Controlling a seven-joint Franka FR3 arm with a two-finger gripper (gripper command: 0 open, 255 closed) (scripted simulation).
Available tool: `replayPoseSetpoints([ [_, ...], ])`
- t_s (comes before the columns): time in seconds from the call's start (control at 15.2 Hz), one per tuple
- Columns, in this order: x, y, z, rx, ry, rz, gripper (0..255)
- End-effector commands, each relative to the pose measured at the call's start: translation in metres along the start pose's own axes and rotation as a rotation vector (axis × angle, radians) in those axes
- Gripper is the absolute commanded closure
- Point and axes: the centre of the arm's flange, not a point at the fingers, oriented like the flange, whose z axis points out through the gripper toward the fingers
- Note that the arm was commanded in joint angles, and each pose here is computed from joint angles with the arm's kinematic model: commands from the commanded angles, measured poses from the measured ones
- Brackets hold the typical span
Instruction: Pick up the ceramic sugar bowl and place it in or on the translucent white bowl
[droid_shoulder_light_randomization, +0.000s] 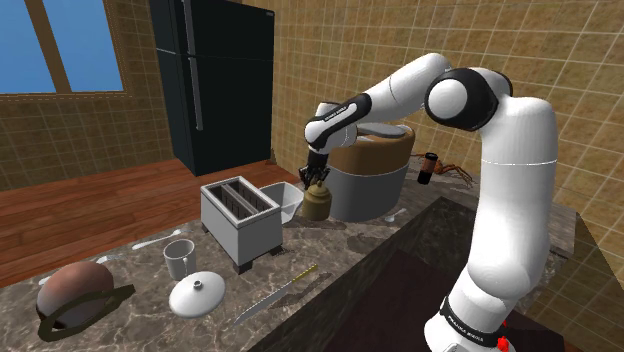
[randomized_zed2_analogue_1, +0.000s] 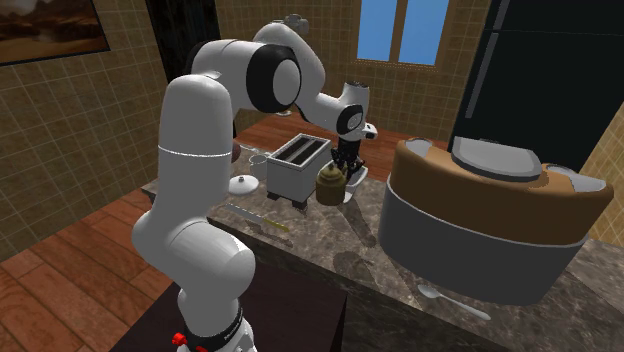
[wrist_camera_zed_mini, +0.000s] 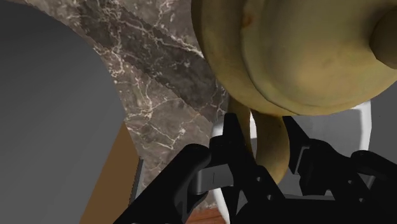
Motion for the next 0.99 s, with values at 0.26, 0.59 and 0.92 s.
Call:
replayPoseSetpoints([
  [0.26, 0.002, -0.003, -0.032, 0.000, 0.001, 0.000, 255],
  [0.59, 0.003, -0.006, -0.059, 0.000, 0.001, 0.000, 255],
  [0.92, 0.017, -0.012, -0.076, 0.000, 0.001, 0.000, 255],
])
